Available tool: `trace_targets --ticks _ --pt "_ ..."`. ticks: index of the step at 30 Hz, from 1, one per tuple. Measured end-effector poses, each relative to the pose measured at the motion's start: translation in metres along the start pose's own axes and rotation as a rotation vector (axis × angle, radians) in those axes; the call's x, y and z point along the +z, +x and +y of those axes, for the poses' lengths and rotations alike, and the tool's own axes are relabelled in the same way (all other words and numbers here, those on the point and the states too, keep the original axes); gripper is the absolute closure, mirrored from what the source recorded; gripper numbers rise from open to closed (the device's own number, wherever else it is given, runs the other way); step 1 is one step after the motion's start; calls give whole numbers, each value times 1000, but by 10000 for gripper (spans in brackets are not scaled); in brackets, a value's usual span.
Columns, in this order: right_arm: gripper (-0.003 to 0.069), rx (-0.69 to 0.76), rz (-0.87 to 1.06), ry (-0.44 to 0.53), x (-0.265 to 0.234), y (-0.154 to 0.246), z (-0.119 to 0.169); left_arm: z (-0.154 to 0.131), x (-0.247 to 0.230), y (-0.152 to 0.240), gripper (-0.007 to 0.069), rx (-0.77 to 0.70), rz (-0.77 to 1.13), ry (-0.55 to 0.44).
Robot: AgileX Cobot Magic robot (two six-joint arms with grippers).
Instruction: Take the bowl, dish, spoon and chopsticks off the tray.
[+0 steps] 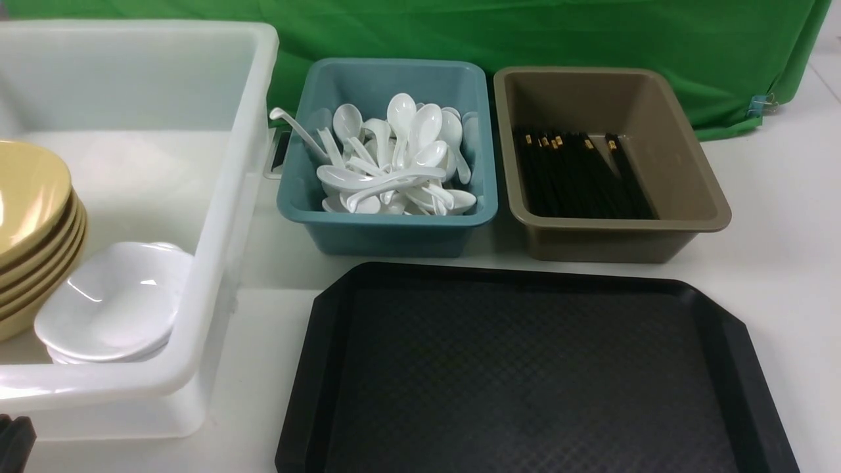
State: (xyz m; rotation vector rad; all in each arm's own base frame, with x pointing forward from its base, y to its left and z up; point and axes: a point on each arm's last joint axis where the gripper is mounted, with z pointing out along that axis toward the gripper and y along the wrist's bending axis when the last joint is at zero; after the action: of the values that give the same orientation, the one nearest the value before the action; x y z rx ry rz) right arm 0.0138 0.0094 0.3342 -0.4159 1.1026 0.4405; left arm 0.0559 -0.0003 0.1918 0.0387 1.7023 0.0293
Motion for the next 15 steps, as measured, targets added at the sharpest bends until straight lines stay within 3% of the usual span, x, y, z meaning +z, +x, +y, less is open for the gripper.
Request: trace_targets --ticks 10,14,15 --pt "418 -6 117 -8 -1 11 1 0 0 0 585 8 0 0" --pt "418 -34 196 75 -1 27 0 0 0 0 582 11 0 0" --pt "418 -52 245 137 -1 40 -1 0 0 0 582 12 0 0"
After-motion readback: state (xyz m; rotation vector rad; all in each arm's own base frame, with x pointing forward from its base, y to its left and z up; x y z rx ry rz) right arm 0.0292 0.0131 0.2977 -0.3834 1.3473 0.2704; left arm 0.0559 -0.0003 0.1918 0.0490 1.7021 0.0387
